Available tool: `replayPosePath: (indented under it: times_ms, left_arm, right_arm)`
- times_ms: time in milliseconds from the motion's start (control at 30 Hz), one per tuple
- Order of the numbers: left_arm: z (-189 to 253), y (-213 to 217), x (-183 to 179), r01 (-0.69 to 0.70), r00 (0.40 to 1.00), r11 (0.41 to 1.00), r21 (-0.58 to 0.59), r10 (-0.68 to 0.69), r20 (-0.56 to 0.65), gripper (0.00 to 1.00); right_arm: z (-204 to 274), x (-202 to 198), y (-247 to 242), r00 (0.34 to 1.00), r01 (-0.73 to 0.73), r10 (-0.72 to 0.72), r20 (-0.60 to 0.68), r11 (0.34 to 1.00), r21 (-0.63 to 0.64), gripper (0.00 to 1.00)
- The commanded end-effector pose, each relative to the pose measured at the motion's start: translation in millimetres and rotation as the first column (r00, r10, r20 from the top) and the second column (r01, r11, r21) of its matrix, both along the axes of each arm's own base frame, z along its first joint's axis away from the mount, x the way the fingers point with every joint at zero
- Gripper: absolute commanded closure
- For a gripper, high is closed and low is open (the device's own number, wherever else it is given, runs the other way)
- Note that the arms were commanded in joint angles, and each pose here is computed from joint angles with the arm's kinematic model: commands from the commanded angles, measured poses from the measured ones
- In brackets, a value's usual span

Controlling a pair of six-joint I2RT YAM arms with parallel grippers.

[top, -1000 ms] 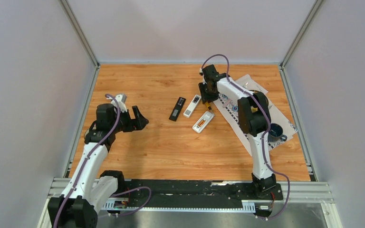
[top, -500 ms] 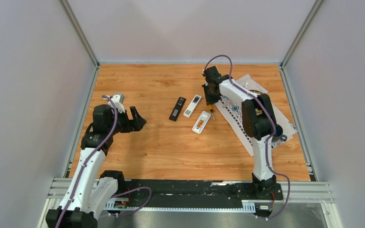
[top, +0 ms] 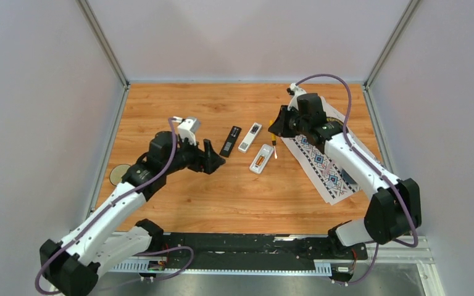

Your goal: Unload the batteries from the remote control

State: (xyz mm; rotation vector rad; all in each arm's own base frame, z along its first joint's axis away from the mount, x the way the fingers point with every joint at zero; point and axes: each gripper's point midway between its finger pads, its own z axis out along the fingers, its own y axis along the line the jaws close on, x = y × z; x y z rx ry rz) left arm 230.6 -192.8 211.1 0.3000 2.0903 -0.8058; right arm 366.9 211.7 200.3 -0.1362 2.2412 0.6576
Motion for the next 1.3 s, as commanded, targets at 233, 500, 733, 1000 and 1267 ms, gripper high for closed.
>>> replayPosePath:
  times_ms: [233,500,733,1000,1267]
  left_arm:
    - [44,-151,18,0.248,0.969,0.924,-0.292,-0.233,0.086,0.1]
    - [50,-188,23,0.286,0.958,0.901,-0.327,-0.273,0.086,0.14]
    - [43,-210,19,0.316,0.947,0.873,-0.371,-0.311,0.074,0.46]
    - [38,-210,15,0.33,0.942,0.878,-0.346,-0.331,0.058,1.0]
    - [40,-170,8,0.298,0.954,0.94,-0.168,-0.284,0.098,1.0]
  right_arm:
    - [75,-56,20,0.991,-0.098,0.061,0.116,0.932,0.348,1.0]
    - [77,-68,21,0.994,-0.093,0.066,0.083,0.919,0.382,1.0]
    - [80,-71,21,0.994,-0.102,0.075,0.084,0.916,0.389,1.0]
    - [86,-74,18,0.993,-0.102,0.068,0.099,0.913,0.396,0.88]
    - [112,-78,3,0.981,-0.129,0.059,0.187,0.912,0.39,0.0]
